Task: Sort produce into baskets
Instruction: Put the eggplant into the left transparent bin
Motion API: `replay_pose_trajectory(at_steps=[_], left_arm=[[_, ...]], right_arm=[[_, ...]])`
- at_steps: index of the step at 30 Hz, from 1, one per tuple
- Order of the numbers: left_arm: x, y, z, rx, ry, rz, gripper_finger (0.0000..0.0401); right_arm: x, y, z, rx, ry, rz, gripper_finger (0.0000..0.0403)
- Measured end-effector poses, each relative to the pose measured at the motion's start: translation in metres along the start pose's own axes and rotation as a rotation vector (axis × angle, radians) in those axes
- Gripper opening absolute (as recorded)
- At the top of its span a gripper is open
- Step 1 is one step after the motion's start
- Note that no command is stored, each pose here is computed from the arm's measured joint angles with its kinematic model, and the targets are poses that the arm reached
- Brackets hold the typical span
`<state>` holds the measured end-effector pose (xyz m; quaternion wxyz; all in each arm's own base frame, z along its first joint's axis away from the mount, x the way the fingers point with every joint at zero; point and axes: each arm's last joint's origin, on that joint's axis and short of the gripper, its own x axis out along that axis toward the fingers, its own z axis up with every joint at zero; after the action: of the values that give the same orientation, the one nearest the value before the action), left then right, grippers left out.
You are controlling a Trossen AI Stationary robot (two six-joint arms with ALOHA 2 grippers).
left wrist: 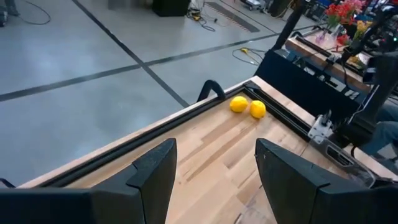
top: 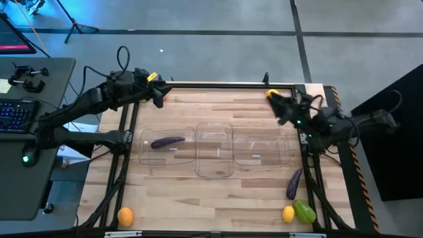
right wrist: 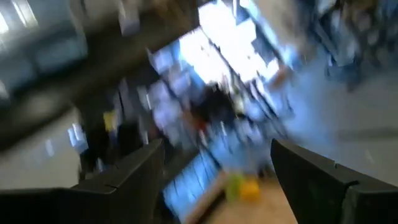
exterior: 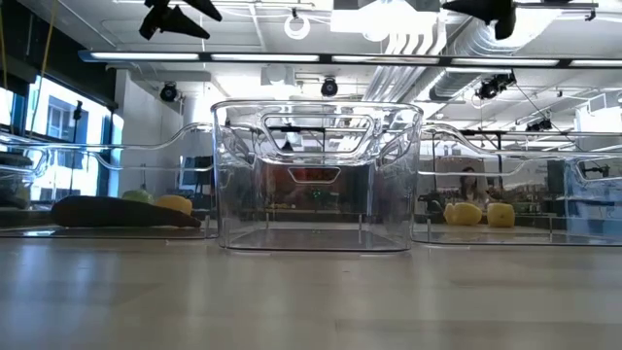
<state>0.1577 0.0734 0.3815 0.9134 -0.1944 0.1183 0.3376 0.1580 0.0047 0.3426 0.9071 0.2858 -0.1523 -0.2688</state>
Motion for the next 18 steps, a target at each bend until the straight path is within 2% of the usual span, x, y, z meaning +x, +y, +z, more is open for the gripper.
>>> replay_pose_trajectory(at_steps=[3, 5, 8, 13, 15, 18], left_arm=[[0.0, 0.0, 0.0, 0.003, -0.003, 0.007, 0.0207], [0.0, 0.0, 0.0, 0.029, -0.006, 0.012, 0.0207], [0.0, 0.001, 0.001, 0.096, -0.016, 0.027, 0.0207], [0.0, 0.0, 0.002, 0.166, -0.027, 0.026, 0.0207], [0.0, 0.0, 0.003, 0.168, -0.036, 0.023, 0.0207], [0.0, 0.0, 0.004, 0.165, -0.045, 0.02, 0.0207]], right_arm=[[0.0, 0.013, 0.012, 0.018, 0.292, -0.002, 0.0284], [-0.004, 0.019, 0.019, 0.059, 0.513, -0.046, 0.0284], [-0.011, 0.019, 0.016, 0.163, 0.851, -0.227, 0.0284], [-0.025, 0.012, -0.024, 0.301, 1.384, -0.583, 0.0284], [-0.031, 0.012, -0.045, 0.345, 1.574, -0.663, 0.0284], [-0.041, 0.012, -0.075, 0.383, 1.754, -0.747, 0.0284]])
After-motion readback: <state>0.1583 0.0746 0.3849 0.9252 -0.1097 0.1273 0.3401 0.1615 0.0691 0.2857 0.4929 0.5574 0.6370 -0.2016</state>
